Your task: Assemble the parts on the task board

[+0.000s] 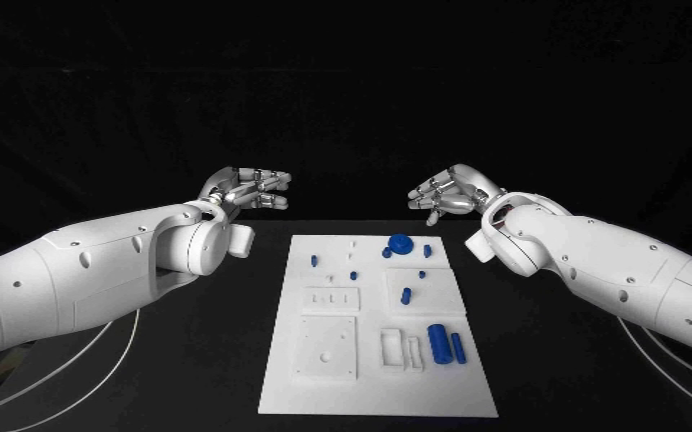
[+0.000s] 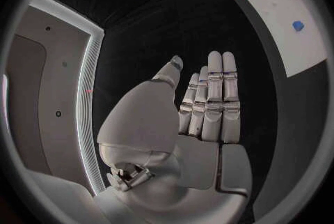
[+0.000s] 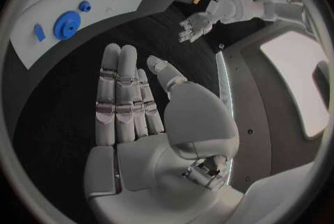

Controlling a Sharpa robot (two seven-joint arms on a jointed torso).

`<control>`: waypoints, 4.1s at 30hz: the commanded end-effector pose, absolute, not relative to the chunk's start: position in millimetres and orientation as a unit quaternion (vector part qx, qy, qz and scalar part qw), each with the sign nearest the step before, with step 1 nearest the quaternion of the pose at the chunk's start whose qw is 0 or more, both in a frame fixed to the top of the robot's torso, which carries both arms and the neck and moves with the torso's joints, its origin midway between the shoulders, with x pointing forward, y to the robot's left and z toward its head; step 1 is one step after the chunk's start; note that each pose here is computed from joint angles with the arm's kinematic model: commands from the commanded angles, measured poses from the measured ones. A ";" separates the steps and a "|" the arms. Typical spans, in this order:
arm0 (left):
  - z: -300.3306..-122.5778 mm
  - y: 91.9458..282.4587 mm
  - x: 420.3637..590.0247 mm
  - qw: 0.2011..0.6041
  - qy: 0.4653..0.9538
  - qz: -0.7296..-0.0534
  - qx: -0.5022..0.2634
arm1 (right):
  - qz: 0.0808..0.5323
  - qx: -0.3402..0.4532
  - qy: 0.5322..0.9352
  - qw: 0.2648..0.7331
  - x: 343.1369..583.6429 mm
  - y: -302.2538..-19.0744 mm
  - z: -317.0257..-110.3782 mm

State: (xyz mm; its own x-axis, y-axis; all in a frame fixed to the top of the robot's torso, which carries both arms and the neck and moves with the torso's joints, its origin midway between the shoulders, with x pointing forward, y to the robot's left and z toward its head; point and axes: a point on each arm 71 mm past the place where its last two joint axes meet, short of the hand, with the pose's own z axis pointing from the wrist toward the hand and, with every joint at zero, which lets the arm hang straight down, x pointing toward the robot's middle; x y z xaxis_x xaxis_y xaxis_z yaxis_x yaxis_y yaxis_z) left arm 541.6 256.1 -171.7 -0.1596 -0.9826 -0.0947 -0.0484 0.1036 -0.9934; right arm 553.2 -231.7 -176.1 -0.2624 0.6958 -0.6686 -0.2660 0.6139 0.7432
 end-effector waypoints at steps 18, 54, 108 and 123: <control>-133.5 229.5 515.2 0.429 0.595 -0.574 -0.364 | 0.216 -0.148 0.693 0.672 537.9 -190.5 -166.4; -125.1 227.9 514.1 0.431 0.595 -0.578 -0.355 | 0.159 -0.195 0.685 0.683 535.6 -179.1 -173.4; -126.0 232.0 516.6 0.434 0.596 -0.572 -0.359 | 0.174 -0.162 0.617 0.751 524.1 -156.1 -159.4; -126.3 228.3 517.4 0.431 0.597 -0.574 -0.357 | 0.173 -0.142 0.568 0.792 524.3 -128.0 -150.4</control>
